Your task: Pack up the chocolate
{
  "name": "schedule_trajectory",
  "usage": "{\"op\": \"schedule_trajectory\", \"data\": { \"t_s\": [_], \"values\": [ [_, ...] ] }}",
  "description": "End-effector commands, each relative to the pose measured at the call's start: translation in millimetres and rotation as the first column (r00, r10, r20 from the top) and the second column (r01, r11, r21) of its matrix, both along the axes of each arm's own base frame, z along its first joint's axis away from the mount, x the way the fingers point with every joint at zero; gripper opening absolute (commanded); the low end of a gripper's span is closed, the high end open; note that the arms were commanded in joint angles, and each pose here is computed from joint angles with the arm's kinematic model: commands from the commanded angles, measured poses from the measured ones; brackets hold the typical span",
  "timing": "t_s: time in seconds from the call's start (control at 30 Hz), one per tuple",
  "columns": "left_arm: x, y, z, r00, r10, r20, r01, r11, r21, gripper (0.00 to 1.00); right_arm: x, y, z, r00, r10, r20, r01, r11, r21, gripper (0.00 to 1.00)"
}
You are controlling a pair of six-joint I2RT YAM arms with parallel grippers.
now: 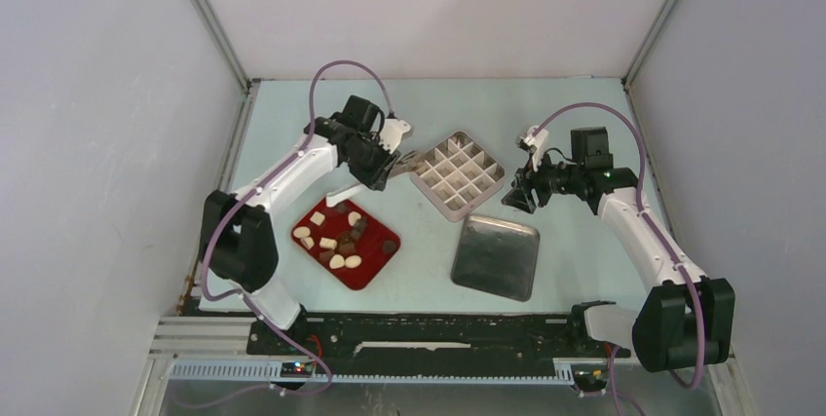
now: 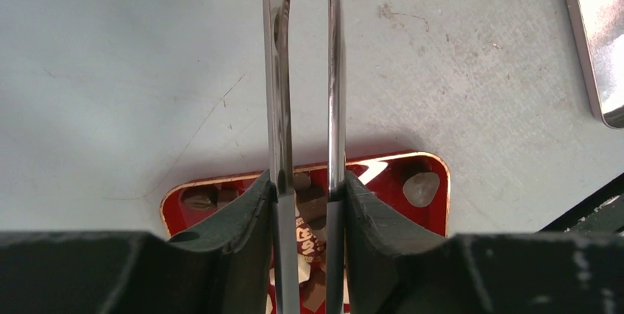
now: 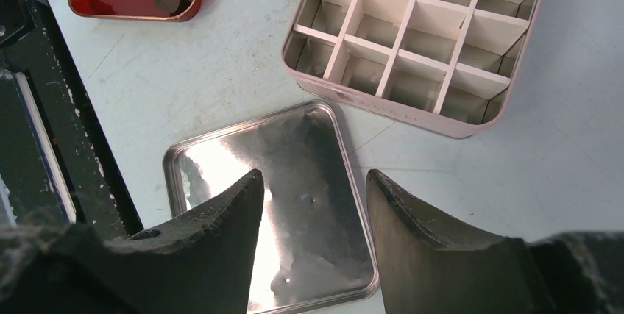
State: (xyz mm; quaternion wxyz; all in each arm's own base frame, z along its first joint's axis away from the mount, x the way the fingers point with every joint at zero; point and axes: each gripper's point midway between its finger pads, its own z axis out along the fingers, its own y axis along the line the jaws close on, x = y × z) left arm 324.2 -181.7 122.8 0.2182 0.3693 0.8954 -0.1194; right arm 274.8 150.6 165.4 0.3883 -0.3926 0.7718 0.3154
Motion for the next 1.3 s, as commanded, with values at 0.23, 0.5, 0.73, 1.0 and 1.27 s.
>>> {"op": "schedule_trajectory", "data": {
  "t_s": [0.23,0.5,0.73,1.0,1.27],
  "values": [
    [-40.4,47.9,80.2,0.981,-0.083,0.177,0.062,0.990,0.124,0.38,4.5,2.3,1.0,0.999,0.019,0.027,-0.019,1.000,0.010,0.57],
    [-118.6,128.7,49.1,0.990,-0.119,0.075,0.084,0.928,0.363,0.42,4.4,3.5,-0.5,1.000,0.024,0.021,-0.024,1.000,0.012,0.57],
    [-140.4,170.6,28.5,0.998,0.031,0.059,-0.052,0.906,0.419,0.46,3.9,4.5,-3.4,1.000,0.027,0.009,-0.027,1.000,0.011,0.57],
    [-139.4,183.9,17.7,0.976,0.216,-0.001,-0.201,0.912,0.358,0.50,3.7,5.9,-6.3,1.000,0.031,0.004,-0.031,1.000,0.002,0.57],
    [-132.4,192.1,14.9,0.967,0.255,0.009,-0.239,0.897,0.372,0.53,3.2,6.8,-6.3,0.999,0.039,0.010,-0.039,0.999,-0.001,0.57]
  ]
}}
